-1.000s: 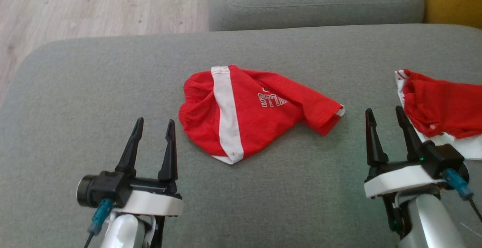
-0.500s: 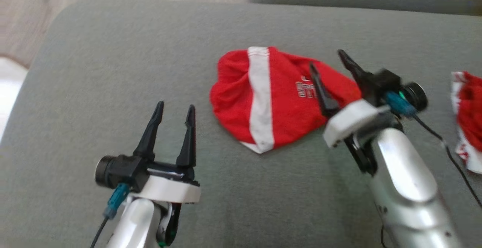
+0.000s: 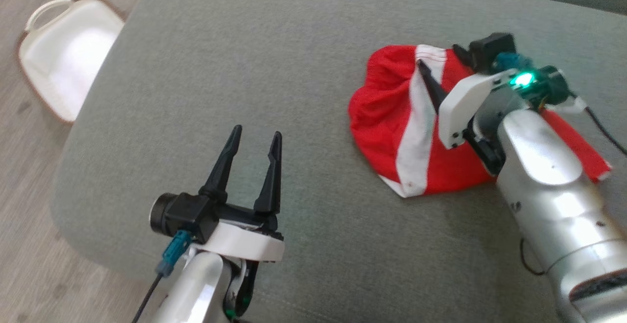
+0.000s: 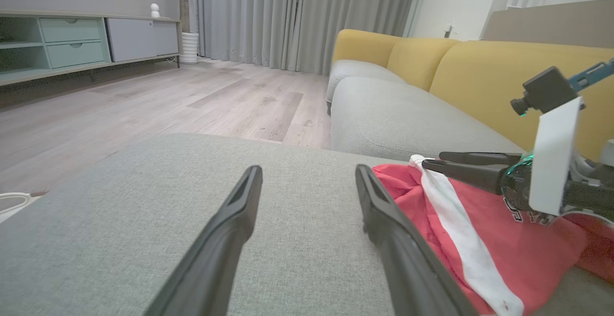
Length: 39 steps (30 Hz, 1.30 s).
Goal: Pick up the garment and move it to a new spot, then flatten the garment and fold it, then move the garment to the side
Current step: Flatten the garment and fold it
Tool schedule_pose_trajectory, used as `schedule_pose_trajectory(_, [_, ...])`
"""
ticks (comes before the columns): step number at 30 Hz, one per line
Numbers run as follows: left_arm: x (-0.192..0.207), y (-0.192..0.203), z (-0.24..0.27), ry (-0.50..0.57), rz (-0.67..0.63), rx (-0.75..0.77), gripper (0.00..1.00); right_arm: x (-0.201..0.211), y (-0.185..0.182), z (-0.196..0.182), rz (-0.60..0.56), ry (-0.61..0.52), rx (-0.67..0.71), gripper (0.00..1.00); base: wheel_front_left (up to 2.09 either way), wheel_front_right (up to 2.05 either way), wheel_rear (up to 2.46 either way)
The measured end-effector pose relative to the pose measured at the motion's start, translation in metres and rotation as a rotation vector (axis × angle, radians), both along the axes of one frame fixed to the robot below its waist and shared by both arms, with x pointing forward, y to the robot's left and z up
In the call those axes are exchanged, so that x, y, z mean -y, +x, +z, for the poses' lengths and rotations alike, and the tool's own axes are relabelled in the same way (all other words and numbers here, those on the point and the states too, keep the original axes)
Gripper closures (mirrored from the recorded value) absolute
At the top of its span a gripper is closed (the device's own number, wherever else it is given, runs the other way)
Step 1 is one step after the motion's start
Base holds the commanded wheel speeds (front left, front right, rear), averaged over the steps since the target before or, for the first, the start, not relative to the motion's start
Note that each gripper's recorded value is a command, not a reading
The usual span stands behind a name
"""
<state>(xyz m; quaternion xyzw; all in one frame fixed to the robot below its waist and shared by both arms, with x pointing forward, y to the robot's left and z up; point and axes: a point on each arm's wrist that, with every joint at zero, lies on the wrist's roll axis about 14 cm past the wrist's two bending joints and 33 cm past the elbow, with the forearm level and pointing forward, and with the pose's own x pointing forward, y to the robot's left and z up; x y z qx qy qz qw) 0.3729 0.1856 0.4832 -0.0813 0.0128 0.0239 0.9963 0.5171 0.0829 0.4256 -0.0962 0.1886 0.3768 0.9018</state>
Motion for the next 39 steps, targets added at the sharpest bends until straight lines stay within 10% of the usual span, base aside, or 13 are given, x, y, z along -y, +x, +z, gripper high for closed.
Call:
schedule_pose_trajectory(8, [-0.015, -0.004, -0.005, 0.007, 0.056, -0.024, 0.00, -0.016, 0.005, -0.020, 0.070, -0.067, -0.038, 0.00, 0.00, 0.00, 0.00])
schedule_pose_trajectory(10, [-0.015, -0.004, -0.006, 0.008, 0.057, -0.027, 0.00, -0.017, 0.001, -0.027, 0.081, -0.079, -0.057, 0.92, 0.00, 0.00, 0.00])
schedule_pose_trajectory(11, [-0.015, -0.004, -0.006, 0.006, 0.059, -0.028, 0.00, -0.016, -0.001, -0.030, 0.082, -0.084, -0.065, 1.00, 0.00, 0.00, 0.00])
schedule_pose_trajectory(25, [0.005, 0.014, 0.004, 0.011, -0.015, 0.018, 0.00, 0.035, 0.026, 0.033, -0.101, 0.133, 0.078, 1.00, 0.00, 0.00, 0.00])
schedule_pose_trajectory(39, [0.051, 0.020, 0.010, 0.001, -0.166, 0.058, 0.00, 0.229, -0.035, -0.003, -0.669, 0.232, 0.036, 1.00, 0.00, 0.00, 0.00])
